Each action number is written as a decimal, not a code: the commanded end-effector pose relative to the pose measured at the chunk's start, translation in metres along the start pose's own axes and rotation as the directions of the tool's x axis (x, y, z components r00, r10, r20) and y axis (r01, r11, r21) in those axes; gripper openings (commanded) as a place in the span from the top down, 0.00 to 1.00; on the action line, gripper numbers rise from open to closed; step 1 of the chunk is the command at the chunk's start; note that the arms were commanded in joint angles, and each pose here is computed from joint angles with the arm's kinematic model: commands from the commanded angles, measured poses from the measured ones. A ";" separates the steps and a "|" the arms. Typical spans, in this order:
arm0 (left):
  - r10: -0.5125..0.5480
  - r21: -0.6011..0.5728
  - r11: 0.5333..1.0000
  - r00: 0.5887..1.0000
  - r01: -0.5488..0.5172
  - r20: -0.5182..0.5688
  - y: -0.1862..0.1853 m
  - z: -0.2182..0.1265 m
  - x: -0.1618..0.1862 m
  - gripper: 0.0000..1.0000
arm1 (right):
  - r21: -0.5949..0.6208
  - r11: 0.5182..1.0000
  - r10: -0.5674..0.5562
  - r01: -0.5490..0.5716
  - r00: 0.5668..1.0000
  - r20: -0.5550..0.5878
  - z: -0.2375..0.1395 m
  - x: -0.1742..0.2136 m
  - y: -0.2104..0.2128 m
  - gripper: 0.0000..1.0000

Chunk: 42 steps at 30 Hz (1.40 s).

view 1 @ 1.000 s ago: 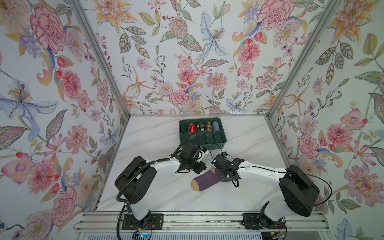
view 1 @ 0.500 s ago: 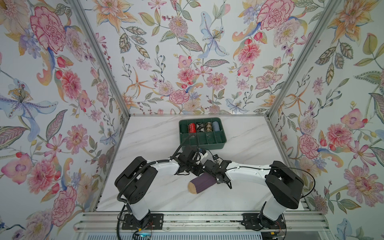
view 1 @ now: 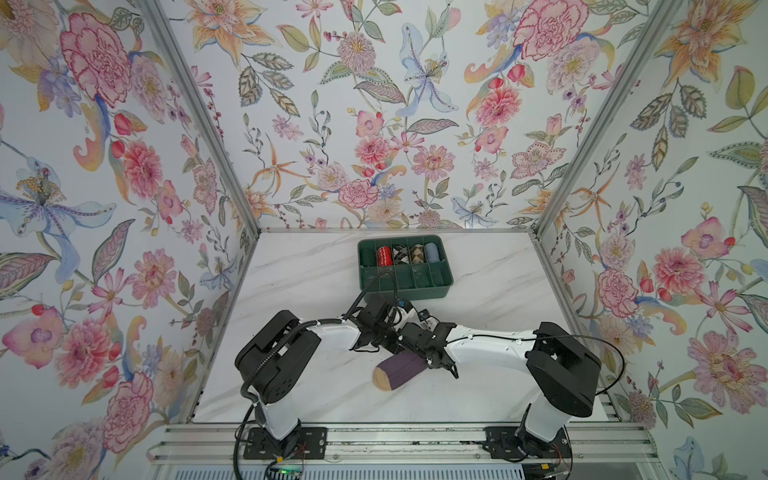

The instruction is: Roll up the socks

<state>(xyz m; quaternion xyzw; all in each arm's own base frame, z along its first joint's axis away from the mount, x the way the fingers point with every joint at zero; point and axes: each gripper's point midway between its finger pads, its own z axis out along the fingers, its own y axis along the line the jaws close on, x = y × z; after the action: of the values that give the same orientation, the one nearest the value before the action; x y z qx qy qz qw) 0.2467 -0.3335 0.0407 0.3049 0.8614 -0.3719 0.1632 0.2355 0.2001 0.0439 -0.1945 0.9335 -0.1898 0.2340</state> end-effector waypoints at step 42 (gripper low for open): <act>0.004 0.001 1.000 0.999 -0.004 -0.043 0.007 0.013 0.006 1.00 | -0.336 0.942 0.002 -0.011 1.000 -0.028 -0.003 0.010 0.051 0.75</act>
<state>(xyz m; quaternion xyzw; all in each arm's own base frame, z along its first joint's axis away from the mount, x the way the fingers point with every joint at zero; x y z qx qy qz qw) 0.2459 -0.3328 0.0253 0.3052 0.8667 -0.3652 0.1493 0.2231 0.2358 0.0303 -0.2228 0.9476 -0.0761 0.2157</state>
